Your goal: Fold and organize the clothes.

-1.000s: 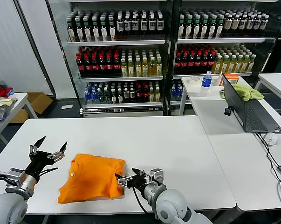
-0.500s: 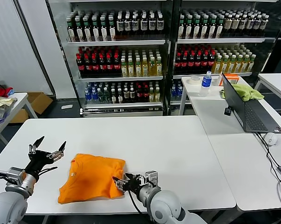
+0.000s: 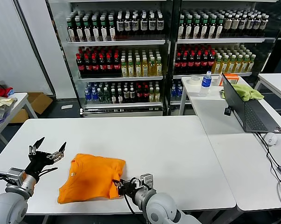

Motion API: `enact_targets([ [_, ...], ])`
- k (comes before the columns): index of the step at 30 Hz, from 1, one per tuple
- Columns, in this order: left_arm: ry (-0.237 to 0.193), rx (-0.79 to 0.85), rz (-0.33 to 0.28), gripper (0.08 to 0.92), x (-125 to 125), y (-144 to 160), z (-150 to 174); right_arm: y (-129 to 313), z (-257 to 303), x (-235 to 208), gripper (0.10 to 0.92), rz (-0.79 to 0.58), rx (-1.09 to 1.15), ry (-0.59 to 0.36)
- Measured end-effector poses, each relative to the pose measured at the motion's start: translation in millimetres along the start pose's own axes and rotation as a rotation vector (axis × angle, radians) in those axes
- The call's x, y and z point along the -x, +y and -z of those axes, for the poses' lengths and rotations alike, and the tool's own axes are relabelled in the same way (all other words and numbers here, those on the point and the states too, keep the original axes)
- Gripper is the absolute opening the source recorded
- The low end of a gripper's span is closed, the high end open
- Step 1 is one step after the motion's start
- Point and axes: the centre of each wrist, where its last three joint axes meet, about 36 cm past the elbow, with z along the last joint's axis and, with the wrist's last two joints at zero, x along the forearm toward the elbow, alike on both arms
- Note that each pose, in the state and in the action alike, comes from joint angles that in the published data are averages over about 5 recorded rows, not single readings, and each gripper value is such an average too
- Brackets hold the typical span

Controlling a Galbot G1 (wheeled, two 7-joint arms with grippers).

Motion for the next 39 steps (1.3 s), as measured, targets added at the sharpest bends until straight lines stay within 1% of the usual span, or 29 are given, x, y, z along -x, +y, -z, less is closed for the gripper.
enact_targets([
  [3,-0.002,-0.001,-0.002,0.823,0.1,-0.2,1.5,-0.6,-1.8,-1.0,0.124,0.0,-0.001,0.003],
  [4,-0.001,-0.002,-0.003,0.823,0.2,-0.1,1.6,-1.4,-2.2,-1.6,0.117,0.0,-0.002,0.003],
  [10,0.001,-0.005,-0.009,0.823,-0.3,0.4,2.1,-13.1,-0.8,-7.6,0.117,-0.021,-0.011,-0.013],
  [15,0.001,-0.006,-0.014,0.823,1.9,-0.9,1.7,-30.5,10.2,-17.1,0.117,-0.058,-0.018,-0.052],
  [21,0.008,-0.008,-0.026,0.823,6.0,-3.5,-0.3,-57.0,32.8,-27.1,0.117,-0.128,-0.026,-0.121],
  [27,0.007,-0.004,-0.046,0.823,11.6,-6.6,0.4,-87.0,46.9,-41.6,0.117,-0.216,-0.036,-0.169],
  [34,0.008,-0.014,-0.075,0.823,19.0,-16.2,-1.0,-115.5,41.2,-68.2,0.117,-0.317,-0.03,-0.19],
  [39,0.015,-0.017,-0.1,0.823,22.3,-23.8,-5.4,-116.7,27.7,-86.7,0.117,-0.349,-0.02,-0.196],
])
